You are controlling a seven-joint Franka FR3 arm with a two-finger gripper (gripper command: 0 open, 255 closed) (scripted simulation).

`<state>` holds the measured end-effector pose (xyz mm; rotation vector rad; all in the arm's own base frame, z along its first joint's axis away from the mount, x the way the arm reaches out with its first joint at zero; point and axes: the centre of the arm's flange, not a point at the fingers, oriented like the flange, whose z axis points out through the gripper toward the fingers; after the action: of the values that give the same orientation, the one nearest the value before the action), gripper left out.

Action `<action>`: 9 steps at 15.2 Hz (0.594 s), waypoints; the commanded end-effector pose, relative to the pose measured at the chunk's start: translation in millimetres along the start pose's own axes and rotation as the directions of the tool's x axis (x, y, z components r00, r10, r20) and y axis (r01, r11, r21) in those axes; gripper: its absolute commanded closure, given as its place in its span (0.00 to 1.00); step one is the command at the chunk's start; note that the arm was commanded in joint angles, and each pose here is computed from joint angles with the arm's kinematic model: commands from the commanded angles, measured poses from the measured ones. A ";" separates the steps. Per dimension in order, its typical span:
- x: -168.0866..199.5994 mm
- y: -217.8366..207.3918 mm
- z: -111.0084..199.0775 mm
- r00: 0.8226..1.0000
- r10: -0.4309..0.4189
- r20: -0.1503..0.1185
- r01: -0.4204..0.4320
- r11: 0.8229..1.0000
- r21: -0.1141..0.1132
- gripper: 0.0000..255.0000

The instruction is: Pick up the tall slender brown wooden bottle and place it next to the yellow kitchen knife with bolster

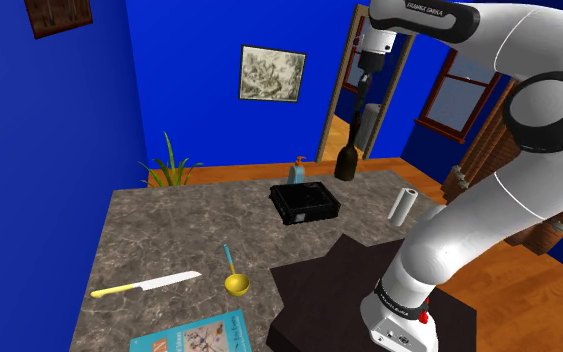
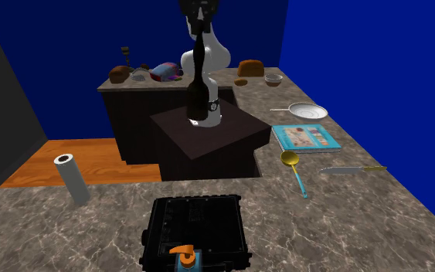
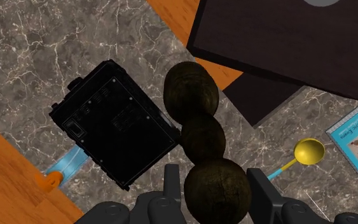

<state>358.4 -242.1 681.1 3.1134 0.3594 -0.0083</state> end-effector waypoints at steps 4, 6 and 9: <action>44.1 -39.9 27.0 1.000 0.001 0.000 -0.001 1.000 -0.001 1.00; 63.6 -55.0 36.4 1.000 0.001 0.000 -0.001 1.000 -0.001 1.00; 92.8 -77.7 50.6 1.000 0.001 0.000 -0.001 1.000 -0.001 1.00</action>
<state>422.4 -155.7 634.4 3.1129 0.3598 -0.0097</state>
